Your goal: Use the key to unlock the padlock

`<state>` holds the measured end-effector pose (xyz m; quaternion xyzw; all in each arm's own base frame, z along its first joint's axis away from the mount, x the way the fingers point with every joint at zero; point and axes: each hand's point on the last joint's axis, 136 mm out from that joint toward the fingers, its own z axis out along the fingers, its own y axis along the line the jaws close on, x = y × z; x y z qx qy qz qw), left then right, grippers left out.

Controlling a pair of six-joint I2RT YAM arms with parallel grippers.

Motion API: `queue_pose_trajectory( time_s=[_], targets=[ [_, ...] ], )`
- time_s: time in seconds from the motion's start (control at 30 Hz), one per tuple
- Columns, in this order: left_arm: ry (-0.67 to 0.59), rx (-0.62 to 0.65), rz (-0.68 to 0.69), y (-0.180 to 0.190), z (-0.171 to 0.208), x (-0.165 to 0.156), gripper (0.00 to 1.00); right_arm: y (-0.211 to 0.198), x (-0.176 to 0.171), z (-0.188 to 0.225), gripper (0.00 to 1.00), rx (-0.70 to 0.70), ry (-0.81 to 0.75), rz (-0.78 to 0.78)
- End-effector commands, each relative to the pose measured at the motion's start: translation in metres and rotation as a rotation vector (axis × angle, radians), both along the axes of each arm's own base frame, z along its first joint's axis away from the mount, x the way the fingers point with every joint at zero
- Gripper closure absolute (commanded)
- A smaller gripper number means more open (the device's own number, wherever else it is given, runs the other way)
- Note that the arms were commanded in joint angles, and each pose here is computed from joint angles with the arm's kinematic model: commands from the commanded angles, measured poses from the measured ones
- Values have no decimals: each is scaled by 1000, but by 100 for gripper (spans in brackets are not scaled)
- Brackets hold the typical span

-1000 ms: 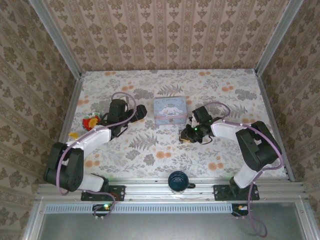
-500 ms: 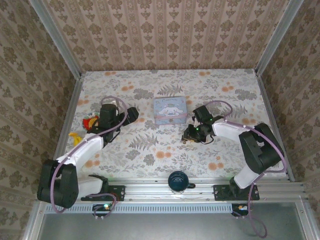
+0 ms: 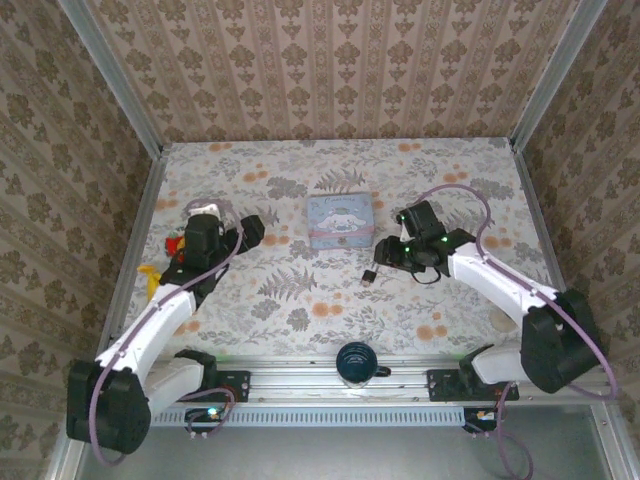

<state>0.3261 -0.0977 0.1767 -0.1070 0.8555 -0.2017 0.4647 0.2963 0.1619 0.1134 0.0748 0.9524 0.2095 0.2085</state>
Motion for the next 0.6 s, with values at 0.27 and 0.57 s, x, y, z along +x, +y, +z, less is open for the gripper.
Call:
queue_pose_trajectory(
  time_s=[0.27,0.57],
  targets=[
    [-241,164,134,50,23,-36,0,-58,-2,74,44,-157,-296,-122],
    [-371,277,194,71,22,-46,0,-106,-11,98,0,-326,-485,-224]
  ],
)
